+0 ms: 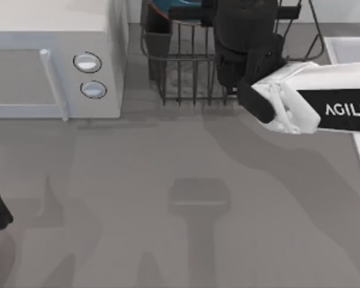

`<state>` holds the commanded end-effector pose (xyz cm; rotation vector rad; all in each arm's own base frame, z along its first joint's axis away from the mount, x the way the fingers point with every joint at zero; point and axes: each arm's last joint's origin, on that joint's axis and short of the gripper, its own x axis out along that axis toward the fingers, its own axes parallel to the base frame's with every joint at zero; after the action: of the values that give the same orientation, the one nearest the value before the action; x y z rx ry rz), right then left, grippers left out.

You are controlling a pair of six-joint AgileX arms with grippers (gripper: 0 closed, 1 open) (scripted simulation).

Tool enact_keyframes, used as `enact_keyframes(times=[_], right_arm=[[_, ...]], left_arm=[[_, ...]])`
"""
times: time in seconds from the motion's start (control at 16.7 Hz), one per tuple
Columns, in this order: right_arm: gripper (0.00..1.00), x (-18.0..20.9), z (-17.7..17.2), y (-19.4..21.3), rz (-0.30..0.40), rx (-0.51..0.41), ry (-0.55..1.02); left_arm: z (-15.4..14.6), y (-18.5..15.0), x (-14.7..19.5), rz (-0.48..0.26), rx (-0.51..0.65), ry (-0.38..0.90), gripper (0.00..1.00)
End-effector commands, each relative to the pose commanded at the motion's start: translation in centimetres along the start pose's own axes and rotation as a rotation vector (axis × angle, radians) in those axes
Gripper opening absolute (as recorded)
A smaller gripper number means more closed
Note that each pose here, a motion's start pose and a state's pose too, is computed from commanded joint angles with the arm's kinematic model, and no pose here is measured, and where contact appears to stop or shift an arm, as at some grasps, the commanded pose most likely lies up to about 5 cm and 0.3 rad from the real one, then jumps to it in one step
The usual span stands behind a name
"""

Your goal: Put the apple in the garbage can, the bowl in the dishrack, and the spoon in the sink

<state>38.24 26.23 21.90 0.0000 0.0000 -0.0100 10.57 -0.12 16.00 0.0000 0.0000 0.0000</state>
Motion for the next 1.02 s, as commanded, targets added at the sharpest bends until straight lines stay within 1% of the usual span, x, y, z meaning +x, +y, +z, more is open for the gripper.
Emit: enact_keyframes(times=[0.54, 0.6, 1.02], right_arm=[[0.98, 0.0, 0.0, 0.0, 0.0, 0.0, 0.0], [1.0, 0.0, 0.0, 0.0, 0.0, 0.0, 0.0], [1.0, 0.0, 0.0, 0.0, 0.0, 0.0, 0.0]], left_arm=[[0.0, 0.0, 0.0, 0.0, 0.0, 0.0, 1.0], [0.0, 0.0, 0.0, 0.0, 0.0, 0.0, 1.0], [0.0, 0.0, 0.0, 0.0, 0.0, 0.0, 1.0]])
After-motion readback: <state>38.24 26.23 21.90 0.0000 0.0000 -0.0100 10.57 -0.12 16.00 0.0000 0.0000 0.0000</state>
